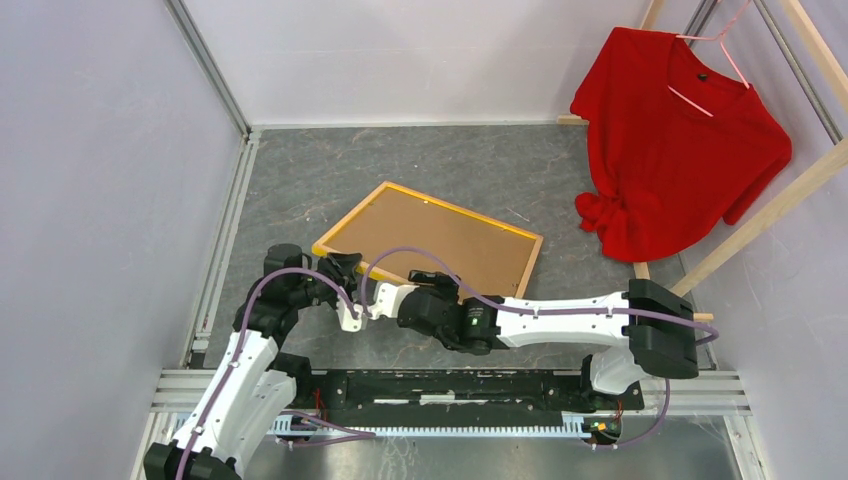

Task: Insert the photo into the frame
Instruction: Turn over the photo frame at the center of the board.

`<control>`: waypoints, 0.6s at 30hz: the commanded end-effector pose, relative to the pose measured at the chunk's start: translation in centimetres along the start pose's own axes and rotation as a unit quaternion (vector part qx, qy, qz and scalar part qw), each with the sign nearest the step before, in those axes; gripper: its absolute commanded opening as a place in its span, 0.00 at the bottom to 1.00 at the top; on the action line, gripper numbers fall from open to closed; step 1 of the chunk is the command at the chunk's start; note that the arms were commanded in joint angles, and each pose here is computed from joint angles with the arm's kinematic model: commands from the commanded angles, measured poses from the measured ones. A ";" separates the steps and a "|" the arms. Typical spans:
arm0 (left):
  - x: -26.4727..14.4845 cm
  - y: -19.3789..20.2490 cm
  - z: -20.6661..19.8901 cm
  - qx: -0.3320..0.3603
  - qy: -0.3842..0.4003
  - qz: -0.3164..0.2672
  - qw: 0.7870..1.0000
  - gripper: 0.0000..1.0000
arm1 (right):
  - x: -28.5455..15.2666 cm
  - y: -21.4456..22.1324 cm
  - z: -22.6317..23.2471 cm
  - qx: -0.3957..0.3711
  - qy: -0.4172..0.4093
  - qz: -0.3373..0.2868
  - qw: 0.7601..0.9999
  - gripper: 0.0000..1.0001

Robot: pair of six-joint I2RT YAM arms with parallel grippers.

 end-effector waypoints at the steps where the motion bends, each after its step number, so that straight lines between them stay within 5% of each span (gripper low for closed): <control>1: -1.0 -0.5 3.2 0.021 -0.048 0.004 0.999 0.31 | -0.5 -0.4 -1.9 0.030 0.073 -0.021 0.997 0.64; 4: -1.0 -0.4 3.1 0.023 -0.047 0.006 0.999 0.38 | -1.2 -0.7 -2.6 0.048 0.083 -0.039 0.995 0.53; 9: -1.3 -0.7 3.7 0.021 -0.070 0.004 0.997 0.98 | -2.5 -1.4 -4.2 0.078 0.105 -0.067 0.989 0.39; 13: -2.3 -1.2 5.2 0.011 -0.105 0.007 0.994 1.00 | -3.7 -2.7 -6.3 0.110 0.120 -0.088 0.983 0.27; 18: -4.6 -1.6 9.3 -0.131 -0.188 0.019 0.973 1.00 | -4.2 -5.0 -10.4 0.166 0.106 -0.107 0.975 0.27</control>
Point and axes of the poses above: each gripper's point midway between its finger pads, its own x axis out along the fingers, its own z axis along the line the jaws close on, y = z × x, the point moved 7 cm from there along -x, back along the fingers, and after that the axes turned 6 degrees about -x, right-handed, at the moved point
